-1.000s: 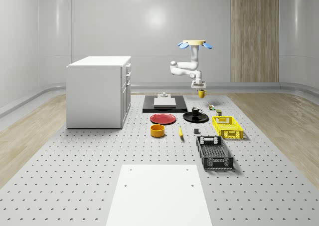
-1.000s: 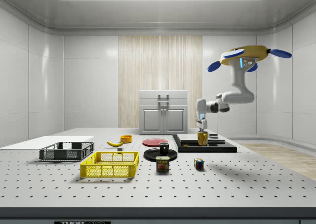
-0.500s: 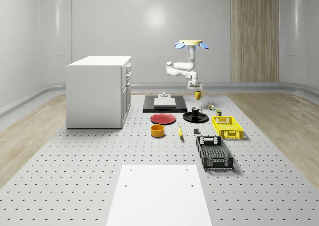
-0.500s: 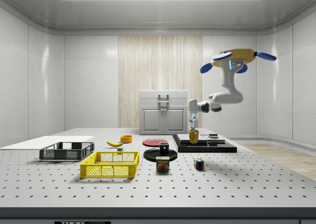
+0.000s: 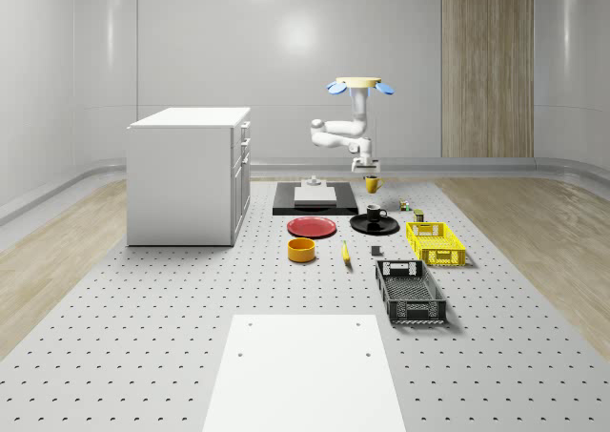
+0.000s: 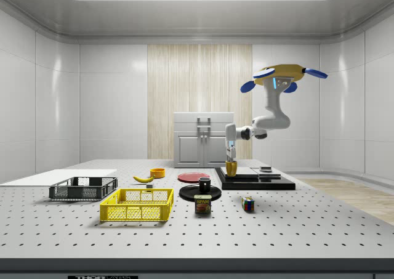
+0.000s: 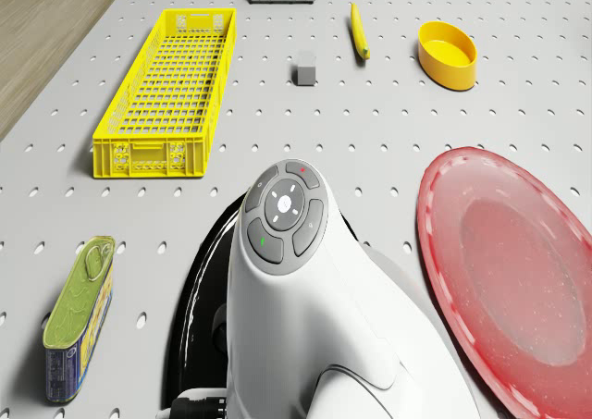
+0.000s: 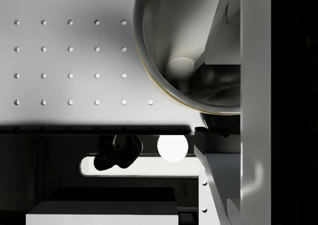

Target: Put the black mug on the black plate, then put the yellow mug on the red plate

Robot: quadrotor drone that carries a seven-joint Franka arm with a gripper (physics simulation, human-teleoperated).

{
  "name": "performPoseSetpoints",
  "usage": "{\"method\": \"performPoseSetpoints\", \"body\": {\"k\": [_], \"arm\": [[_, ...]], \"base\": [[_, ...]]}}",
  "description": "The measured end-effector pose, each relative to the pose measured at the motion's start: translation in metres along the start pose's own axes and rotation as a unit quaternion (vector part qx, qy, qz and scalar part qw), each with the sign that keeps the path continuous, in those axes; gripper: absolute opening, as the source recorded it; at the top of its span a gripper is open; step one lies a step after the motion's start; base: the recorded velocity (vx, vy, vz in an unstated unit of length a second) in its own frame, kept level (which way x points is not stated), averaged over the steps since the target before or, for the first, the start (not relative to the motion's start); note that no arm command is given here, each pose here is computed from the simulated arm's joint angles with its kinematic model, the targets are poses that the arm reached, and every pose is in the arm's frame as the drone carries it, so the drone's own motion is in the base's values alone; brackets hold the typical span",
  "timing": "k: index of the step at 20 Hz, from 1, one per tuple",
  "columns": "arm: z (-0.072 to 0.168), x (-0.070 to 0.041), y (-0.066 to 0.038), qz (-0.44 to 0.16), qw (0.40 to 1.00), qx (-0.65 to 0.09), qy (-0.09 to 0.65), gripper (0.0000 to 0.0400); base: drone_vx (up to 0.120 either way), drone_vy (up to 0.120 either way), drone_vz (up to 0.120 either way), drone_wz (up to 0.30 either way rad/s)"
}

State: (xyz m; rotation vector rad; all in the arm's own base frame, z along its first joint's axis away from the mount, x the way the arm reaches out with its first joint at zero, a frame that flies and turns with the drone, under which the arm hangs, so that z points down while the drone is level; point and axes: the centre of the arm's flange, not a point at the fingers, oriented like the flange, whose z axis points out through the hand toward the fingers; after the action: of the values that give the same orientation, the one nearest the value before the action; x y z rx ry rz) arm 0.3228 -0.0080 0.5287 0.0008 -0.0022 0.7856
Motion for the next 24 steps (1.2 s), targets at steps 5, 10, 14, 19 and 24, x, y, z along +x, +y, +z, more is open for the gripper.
{"method": "performPoseSetpoints", "body": {"k": [5,10,14,19,24], "arm": [[0.0,0.0,0.0,0.0,1.0,0.0,0.0,0.011],[0.0,0.0,0.0,0.0,1.0,0.0,0.0,0.011],[0.0,0.0,0.0,0.0,1.0,0.0,0.0,0.011],[0.0,0.0,0.0,0.0,1.0,0.0,0.0,0.011],[0.0,0.0,0.0,0.0,1.0,0.0,0.0,0.011]], "base": [[0.12,-0.12,0.0,0.0],[0.12,-0.12,0.0,0.0],[0.12,-0.12,0.0,0.0],[0.12,-0.12,0.0,0.0],[0.12,-0.12,0.0,0.0]]}}
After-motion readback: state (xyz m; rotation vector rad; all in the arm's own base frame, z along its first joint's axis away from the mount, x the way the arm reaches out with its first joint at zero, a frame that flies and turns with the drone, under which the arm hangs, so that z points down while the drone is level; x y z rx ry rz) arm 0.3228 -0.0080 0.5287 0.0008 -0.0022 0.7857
